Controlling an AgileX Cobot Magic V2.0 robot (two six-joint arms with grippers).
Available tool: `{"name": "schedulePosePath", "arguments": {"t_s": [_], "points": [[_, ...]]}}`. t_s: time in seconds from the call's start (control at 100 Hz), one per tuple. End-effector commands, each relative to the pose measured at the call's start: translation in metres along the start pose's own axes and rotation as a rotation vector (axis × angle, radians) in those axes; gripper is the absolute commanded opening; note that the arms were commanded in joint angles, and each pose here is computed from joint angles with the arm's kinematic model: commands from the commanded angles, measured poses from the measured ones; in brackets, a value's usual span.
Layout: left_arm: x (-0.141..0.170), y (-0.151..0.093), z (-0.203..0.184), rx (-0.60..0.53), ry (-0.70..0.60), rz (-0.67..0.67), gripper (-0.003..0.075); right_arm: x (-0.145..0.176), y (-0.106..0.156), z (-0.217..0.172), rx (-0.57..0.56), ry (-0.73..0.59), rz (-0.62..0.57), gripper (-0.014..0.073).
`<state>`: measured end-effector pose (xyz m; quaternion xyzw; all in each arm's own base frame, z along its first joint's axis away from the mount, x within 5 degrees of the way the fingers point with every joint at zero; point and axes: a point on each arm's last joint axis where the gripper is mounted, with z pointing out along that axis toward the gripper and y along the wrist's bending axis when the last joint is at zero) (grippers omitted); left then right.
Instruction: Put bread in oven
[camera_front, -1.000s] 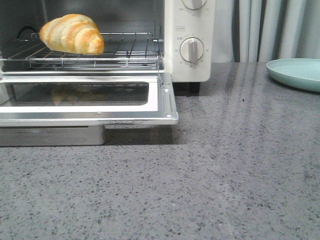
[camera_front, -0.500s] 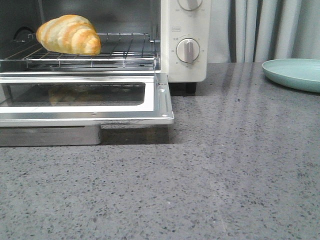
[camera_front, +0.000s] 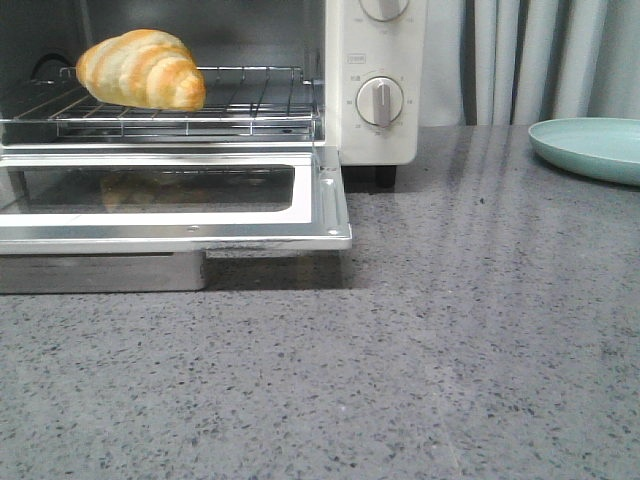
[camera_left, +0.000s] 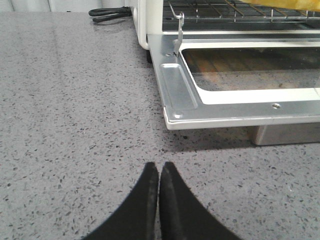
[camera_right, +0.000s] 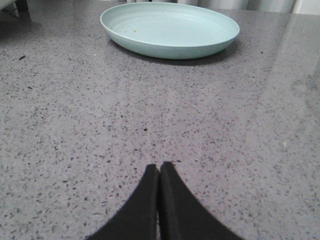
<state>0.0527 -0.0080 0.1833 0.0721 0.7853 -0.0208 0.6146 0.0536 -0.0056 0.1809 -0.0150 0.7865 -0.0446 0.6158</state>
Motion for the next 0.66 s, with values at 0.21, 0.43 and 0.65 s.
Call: {"name": "schedulePosePath", "arguments": {"t_s": [0.21, 0.43, 0.65], "points": [[0.0008, 0.0007, 0.0004, -0.013, -0.070, -0.015, -0.0021, 0.0000, -0.0012, -0.0002, 0.020, -0.046, -0.063, -0.0058], [0.0008, 0.0007, 0.0004, -0.013, -0.070, -0.013, -0.0021, -0.0003, -0.0024, -0.0003, 0.035, -0.048, -0.107, -0.0058], [0.0008, 0.0007, 0.0004, -0.013, -0.070, -0.013, -0.0021, -0.0003, -0.0024, -0.0003, 0.035, -0.048, -0.107, -0.0058]]}}
